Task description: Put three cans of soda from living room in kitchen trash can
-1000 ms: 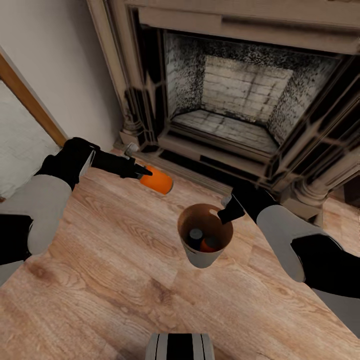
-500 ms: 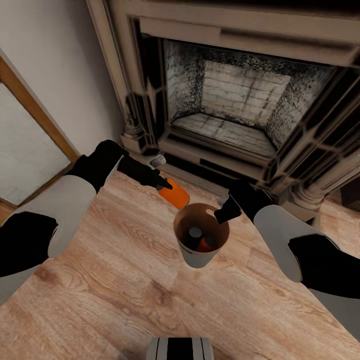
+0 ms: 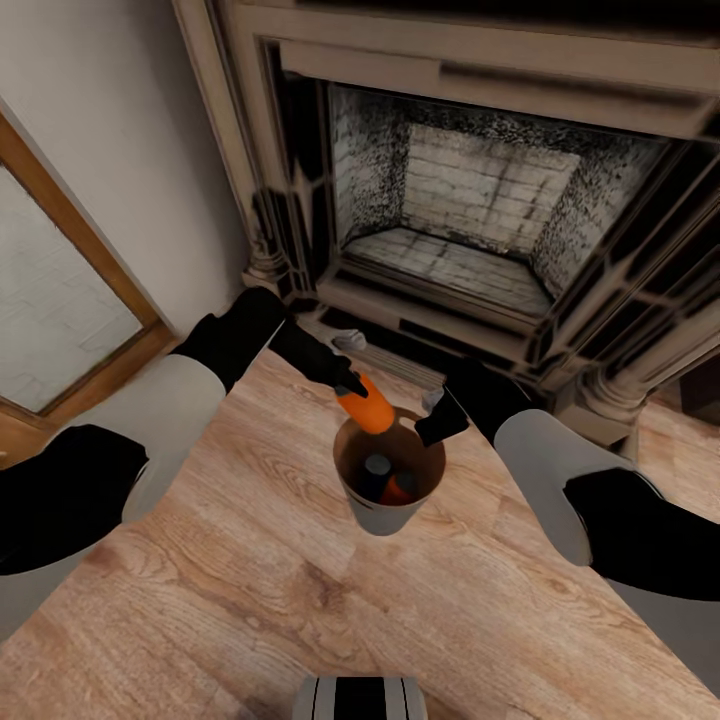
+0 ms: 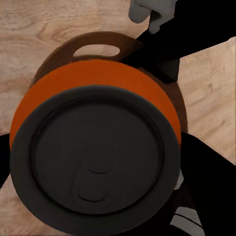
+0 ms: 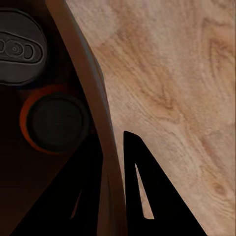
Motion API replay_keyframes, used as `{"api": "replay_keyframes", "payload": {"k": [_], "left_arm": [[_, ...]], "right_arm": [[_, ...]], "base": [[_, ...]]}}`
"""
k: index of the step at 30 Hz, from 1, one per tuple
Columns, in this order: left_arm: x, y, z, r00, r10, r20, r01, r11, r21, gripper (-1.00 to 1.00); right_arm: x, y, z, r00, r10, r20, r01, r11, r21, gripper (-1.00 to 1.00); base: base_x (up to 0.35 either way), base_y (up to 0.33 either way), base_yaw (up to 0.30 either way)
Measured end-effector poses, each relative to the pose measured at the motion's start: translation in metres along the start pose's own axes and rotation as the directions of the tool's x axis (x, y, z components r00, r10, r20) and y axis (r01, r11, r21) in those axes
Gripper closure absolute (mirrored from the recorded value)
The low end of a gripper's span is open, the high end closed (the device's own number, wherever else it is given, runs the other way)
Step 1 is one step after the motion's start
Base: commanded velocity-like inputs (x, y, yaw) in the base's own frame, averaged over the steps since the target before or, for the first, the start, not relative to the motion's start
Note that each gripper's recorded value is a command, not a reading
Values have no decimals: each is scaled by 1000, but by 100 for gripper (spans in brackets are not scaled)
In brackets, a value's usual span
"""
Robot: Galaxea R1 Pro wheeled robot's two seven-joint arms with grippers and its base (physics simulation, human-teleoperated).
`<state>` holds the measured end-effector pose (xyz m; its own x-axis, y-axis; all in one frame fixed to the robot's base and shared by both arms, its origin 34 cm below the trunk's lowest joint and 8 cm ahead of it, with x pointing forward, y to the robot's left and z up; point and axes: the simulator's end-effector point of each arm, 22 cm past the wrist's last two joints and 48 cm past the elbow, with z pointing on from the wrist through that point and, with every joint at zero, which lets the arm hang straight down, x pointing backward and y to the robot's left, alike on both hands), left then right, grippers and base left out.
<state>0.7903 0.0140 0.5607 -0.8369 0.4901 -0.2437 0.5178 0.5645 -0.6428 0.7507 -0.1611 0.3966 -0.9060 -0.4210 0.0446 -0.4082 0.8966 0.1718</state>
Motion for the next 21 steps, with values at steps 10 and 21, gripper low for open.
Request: {"api": "replay_keyframes", "payload": {"k": [10, 21], "left_arm": [[41, 20, 46, 992, 26, -127, -43, 990, -134, 100], [70, 10, 78, 983, 20, -183, -40, 994, -104, 100]], "right_arm": [[-3, 5, -1, 1000, -8, 5, 8, 1000, -3, 100], [-5, 10, -1, 1000, -11, 7, 11, 1000, -9, 100]], "base": [[0, 0, 0], [0, 0, 0]]}}
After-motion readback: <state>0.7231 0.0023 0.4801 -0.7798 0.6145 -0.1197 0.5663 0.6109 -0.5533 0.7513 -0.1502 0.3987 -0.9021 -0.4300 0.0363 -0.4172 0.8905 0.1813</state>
